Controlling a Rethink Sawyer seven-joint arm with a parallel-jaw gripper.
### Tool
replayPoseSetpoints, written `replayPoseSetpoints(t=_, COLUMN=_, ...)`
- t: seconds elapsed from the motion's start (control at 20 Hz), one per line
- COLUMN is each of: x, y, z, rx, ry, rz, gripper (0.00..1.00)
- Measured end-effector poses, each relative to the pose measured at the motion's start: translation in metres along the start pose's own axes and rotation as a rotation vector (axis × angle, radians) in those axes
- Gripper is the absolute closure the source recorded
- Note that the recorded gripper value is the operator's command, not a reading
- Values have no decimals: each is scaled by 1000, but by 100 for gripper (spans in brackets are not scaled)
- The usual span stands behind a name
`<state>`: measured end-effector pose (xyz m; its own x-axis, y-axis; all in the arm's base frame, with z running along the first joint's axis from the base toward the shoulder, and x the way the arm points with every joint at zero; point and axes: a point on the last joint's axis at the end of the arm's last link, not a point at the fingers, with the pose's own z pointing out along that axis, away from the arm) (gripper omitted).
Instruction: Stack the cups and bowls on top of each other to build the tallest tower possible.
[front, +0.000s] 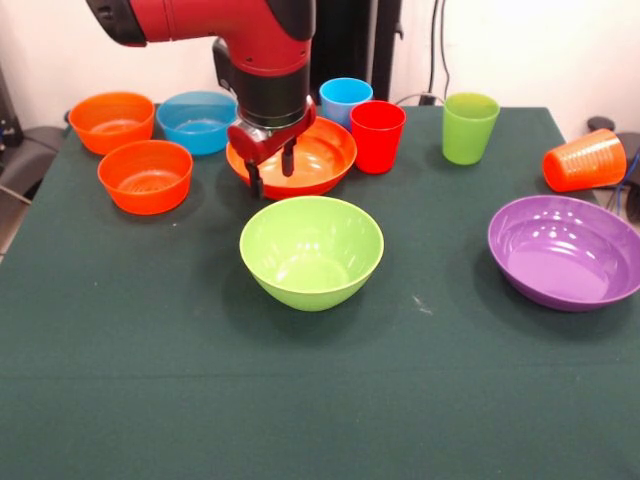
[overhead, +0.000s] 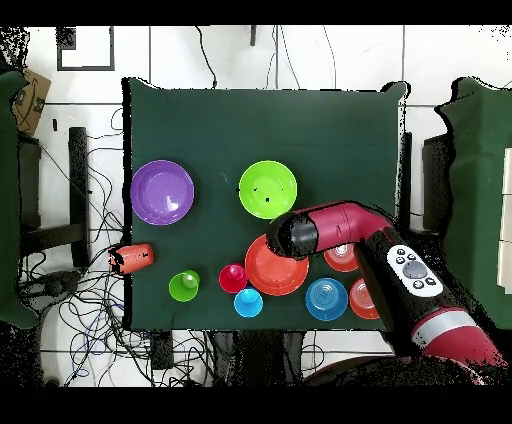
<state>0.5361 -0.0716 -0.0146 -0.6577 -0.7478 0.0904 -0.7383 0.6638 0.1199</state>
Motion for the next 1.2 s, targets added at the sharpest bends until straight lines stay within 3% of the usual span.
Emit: replayPoseSetpoints(t=1.2, x=11, y=11, z=38, rx=-15, ry=46, rz=-49, gripper=0)
